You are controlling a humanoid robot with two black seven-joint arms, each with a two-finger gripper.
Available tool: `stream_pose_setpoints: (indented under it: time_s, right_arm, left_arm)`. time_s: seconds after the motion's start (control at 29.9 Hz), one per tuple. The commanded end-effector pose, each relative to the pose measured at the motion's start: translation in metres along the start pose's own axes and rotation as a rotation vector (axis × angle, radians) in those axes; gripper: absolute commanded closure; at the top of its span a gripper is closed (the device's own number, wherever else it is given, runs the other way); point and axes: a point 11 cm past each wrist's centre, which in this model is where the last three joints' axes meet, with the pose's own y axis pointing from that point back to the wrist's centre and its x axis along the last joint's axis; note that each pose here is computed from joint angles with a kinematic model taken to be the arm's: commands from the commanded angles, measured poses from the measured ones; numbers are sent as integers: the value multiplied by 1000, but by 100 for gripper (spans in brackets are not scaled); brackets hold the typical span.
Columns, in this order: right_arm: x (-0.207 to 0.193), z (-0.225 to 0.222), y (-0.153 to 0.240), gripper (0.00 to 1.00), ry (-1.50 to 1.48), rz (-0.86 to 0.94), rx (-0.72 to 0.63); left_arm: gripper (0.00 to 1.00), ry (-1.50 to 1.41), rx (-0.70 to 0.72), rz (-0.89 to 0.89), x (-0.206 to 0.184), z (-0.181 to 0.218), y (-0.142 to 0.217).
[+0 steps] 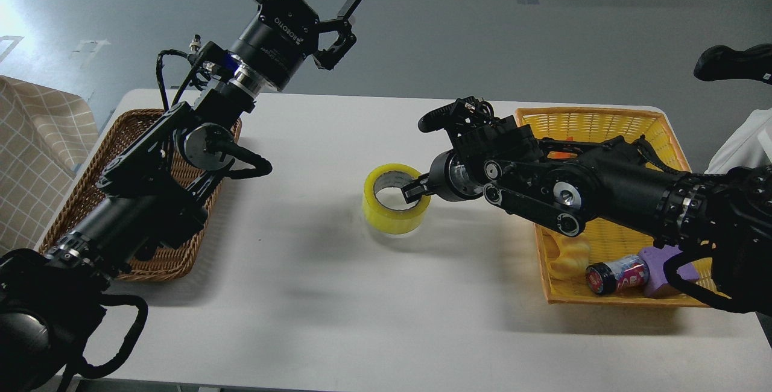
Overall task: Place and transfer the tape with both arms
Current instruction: 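Lower the tape roll onto the table center and release it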
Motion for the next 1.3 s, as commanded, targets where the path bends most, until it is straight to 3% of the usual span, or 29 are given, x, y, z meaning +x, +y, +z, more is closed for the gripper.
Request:
stream_pose_setpoints:
  time_s: [0.0, 1.27]
  right_arm:
    - [-2, 1, -1, 100, 0, -3, -1]
    - [-18, 7, -8, 100, 5, -37, -23]
  left_arm:
    - [2, 1, 0, 0, 0, -1, 0]
    - [2, 2, -3, 0, 0, 0, 0]
